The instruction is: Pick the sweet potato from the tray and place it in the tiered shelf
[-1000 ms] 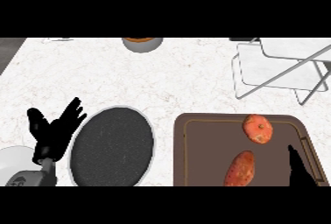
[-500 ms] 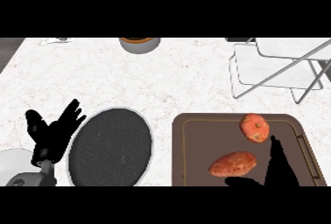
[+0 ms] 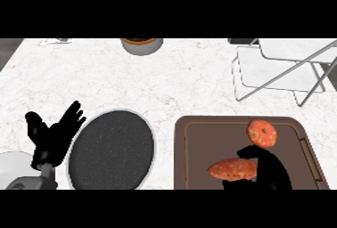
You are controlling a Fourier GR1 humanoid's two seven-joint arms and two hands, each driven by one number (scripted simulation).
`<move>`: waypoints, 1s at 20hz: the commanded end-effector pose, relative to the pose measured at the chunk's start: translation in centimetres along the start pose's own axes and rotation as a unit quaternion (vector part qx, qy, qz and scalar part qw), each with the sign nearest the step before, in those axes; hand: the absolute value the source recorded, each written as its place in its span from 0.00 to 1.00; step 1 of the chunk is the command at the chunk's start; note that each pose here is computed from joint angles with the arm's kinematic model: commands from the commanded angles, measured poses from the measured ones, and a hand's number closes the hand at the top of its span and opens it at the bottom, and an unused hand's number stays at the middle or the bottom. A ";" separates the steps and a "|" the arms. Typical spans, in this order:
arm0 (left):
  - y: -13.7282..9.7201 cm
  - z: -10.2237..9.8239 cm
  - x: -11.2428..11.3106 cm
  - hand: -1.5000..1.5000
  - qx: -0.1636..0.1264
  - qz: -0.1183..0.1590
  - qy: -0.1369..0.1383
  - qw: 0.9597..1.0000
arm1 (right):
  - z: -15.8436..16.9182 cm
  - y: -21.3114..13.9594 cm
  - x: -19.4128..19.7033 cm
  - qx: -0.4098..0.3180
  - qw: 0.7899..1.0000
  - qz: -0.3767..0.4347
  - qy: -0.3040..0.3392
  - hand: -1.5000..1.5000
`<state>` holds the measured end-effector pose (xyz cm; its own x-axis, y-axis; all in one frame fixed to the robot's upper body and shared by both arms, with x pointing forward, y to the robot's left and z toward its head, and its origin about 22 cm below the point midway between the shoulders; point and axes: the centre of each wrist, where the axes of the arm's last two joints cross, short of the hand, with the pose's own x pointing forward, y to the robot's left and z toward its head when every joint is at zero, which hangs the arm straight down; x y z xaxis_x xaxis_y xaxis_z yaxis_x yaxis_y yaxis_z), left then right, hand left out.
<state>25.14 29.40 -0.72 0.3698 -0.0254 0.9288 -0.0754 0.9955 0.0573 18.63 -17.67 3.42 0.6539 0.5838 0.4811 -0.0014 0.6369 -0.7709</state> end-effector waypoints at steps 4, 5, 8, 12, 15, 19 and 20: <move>0.3 -0.1 -1.0 0.50 -0.003 -0.001 0.037 0.999 | 1.5 1.9 4.7 0.029 0.998 0.012 -0.058 1.00; -0.3 0.6 -2.3 0.50 -0.004 0.001 0.046 0.999 | 1.5 0.6 3.9 0.054 0.992 0.050 -0.099 1.00; -0.4 0.0 -1.3 0.50 -0.010 0.000 0.031 0.999 | -0.4 0.1 4.1 0.107 0.964 0.109 -0.218 1.00; -0.6 -0.9 -1.0 0.50 0.005 0.003 0.036 0.999 | -0.8 -3.2 5.8 0.123 0.931 0.100 -0.329 1.00; 1.8 -0.1 -1.9 0.50 0.000 0.004 0.044 0.999 | 2.3 -7.4 7.2 0.061 0.922 0.073 -0.376 1.00; 1.2 0.3 -2.2 0.50 0.009 0.006 0.045 0.999 | 4.9 -12.7 8.5 -0.011 0.915 0.030 -0.403 1.00; 0.1 -0.1 -1.7 0.50 0.005 0.004 0.044 0.999 | 5.9 -13.1 8.8 -0.027 0.918 0.030 -0.394 1.00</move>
<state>25.15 30.10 -1.00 0.3764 -0.0163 0.9263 -0.0843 0.9951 0.0518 21.31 -17.46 15.95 -0.0517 0.8124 0.5807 -0.0854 0.5758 -0.8131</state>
